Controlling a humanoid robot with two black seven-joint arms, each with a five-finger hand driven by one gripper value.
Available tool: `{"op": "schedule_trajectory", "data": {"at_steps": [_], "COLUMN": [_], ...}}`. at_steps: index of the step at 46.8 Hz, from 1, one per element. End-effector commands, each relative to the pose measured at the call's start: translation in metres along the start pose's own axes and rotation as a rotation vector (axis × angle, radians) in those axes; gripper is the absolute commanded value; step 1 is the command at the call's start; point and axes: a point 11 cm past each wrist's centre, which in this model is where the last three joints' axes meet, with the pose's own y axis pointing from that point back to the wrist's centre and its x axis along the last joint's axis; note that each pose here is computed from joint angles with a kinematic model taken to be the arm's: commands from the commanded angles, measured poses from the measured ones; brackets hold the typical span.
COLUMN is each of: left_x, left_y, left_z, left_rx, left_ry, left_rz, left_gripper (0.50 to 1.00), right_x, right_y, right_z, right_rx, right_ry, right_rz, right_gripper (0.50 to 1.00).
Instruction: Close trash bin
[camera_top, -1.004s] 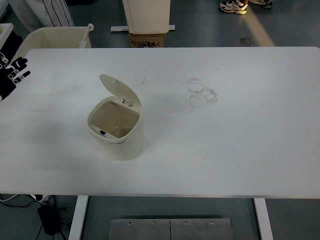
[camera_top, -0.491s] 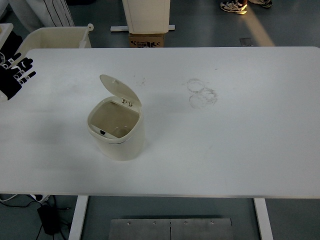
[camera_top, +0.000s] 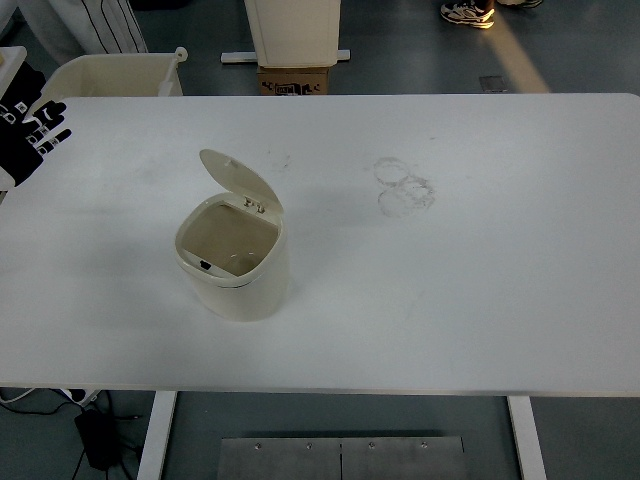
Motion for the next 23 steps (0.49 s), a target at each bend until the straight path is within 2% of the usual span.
{"op": "schedule_trajectory", "data": {"at_steps": [1,9,14,23], "left_x": [-0.008,-0.038,-0.060,-0.101], "left_y": [-0.003,-0.011,-0.017,-0.027], "left_z": [0.004,0.022,0.031,0.069], "left_rx": [-0.005,-0.023,0.005,-0.019], "left_ry": [-0.003,-0.012,-0.050,-0.119], "left_rz": [-0.016,-0.096,-0.133,-0.193], "left_gripper": [1.000,1.000,1.000,1.000], "right_x": [0.000,0.000,0.000,0.000], "right_y": [0.000,0.000,0.000,0.000], "right_z": [0.000,0.000,-0.001,-0.001], "right_rx": [0.000,0.000,0.001,0.001], "right_ry": [0.000,0.000,0.000,0.003], "right_rz": [0.000,0.000,0.000,-0.002], "right_gripper": [0.991,0.993,0.991,0.991]}}
